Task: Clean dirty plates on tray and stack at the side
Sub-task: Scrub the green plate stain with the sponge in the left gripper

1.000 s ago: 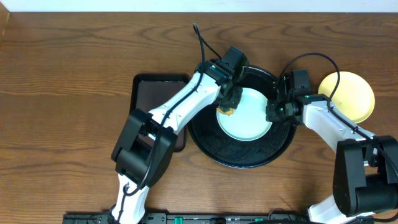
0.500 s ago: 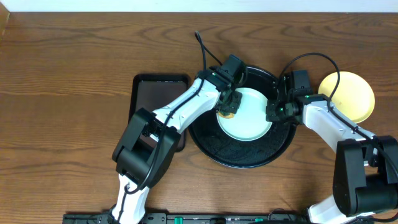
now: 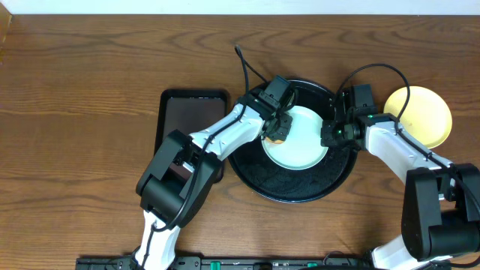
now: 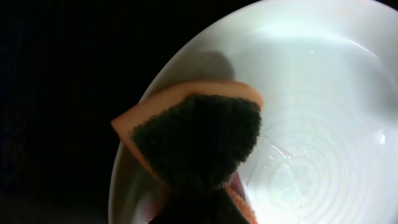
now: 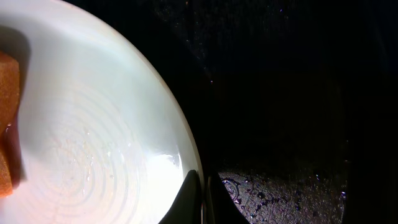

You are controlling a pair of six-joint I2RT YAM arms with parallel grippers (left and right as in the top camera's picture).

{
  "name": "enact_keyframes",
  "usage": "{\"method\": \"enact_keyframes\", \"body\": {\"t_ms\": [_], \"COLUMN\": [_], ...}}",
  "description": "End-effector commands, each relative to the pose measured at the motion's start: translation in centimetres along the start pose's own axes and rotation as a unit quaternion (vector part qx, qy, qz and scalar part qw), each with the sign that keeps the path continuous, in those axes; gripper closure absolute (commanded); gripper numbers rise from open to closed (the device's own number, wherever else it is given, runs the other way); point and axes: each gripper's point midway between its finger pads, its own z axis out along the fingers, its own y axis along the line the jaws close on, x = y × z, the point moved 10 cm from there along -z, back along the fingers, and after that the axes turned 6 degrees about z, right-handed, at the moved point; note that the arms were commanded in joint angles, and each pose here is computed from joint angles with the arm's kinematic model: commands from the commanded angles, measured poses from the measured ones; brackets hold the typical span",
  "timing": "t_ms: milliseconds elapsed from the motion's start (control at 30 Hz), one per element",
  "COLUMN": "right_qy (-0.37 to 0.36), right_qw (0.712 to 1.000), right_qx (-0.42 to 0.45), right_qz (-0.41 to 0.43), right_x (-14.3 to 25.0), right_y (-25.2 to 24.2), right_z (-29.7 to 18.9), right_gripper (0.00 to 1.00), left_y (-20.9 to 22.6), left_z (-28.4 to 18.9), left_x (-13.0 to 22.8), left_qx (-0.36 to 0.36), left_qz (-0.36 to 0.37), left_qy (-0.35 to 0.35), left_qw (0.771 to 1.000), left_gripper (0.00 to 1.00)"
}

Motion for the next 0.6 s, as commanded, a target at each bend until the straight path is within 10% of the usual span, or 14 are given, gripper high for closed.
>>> {"method": "enact_keyframes", "body": {"t_ms": [0,567], "right_qy": [0.009,0.008], "right_qw": [1.000,1.000], "right_qx": [0.007,0.007], "right_qz": [0.002,0.002], "right_x": [0.5,0.5], "right_y": [-0.4,-0.4], "right_z": [0.4,0.4], "right_gripper": [0.99,0.99], "left_y": [0.7,-1.2], "left_z": [1.3,4.2], "left_x": [1.5,4.5], "left_qx": [-0.024,0.153], "left_qz": [-0.018,-0.049], "left_qy": [0.026,0.152], "left_qw": [0.999,0.975], "left_gripper": [0.92,0.88]}}
